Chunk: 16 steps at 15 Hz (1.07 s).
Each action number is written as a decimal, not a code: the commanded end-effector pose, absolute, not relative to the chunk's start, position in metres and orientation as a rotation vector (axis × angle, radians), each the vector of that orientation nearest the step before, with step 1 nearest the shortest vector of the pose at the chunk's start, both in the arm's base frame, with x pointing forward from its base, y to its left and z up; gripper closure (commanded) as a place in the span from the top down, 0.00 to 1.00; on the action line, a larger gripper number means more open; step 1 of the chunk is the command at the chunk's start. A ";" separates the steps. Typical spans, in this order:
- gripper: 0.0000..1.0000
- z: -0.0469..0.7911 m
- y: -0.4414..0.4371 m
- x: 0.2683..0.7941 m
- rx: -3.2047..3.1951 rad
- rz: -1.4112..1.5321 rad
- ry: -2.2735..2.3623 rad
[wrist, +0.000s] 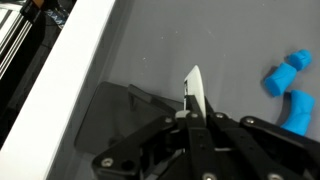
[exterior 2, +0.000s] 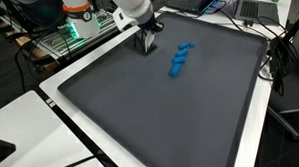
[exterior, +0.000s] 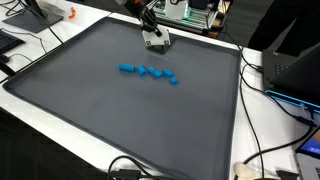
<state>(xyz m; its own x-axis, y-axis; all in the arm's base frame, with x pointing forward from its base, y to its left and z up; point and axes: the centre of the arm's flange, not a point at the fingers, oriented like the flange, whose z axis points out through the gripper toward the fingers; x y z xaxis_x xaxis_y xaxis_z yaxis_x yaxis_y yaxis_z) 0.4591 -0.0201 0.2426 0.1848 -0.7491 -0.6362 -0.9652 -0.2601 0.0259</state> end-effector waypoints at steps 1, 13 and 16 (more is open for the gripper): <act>0.01 0.242 -0.016 0.448 -2.003 0.730 1.695; 0.01 0.229 -0.020 0.439 -1.994 0.638 1.761; 0.01 0.228 -0.018 0.439 -1.991 0.610 1.751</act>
